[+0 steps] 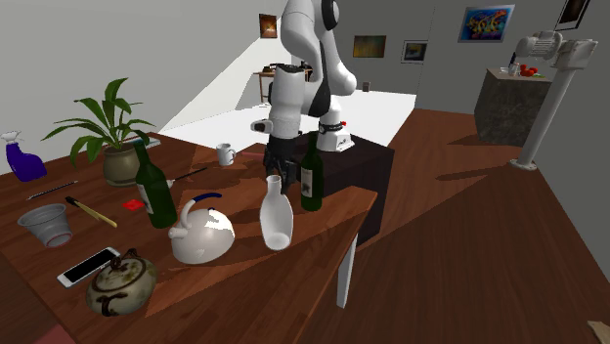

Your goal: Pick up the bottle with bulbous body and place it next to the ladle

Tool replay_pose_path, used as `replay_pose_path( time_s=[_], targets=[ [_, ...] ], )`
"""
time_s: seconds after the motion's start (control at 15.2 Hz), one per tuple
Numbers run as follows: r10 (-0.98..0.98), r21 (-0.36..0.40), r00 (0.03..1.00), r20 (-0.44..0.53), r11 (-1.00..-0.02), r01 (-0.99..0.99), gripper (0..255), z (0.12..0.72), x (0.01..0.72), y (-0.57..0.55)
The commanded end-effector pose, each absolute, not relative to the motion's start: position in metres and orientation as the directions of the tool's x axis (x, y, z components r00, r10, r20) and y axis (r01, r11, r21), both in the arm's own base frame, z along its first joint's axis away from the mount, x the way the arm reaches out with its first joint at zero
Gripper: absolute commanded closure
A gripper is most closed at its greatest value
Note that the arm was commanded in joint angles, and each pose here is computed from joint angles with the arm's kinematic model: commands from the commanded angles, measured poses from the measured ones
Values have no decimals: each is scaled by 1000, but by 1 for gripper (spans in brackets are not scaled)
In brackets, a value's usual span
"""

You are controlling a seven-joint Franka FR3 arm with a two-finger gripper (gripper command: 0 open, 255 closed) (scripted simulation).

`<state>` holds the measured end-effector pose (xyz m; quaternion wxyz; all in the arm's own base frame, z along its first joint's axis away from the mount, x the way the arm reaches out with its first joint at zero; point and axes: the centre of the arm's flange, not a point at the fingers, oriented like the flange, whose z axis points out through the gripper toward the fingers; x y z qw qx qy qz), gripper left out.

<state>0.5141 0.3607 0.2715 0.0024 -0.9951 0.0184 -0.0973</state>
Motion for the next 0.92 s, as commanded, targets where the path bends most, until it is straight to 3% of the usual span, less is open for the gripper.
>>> replay_pose_path(
  time_s=[0.0, 0.33, 0.4, 0.86],
  targets=[
    [-37, -9, 980, 194, -999, -36, 0, 270, 515, 361],
    [-37, -9, 980, 194, -999, -36, 0, 270, 515, 361],
    [-37, -9, 980, 194, -999, -36, 255, 270, 515, 361],
    [-37, -9, 980, 194, -999, -36, 255, 270, 515, 361]
  ],
)
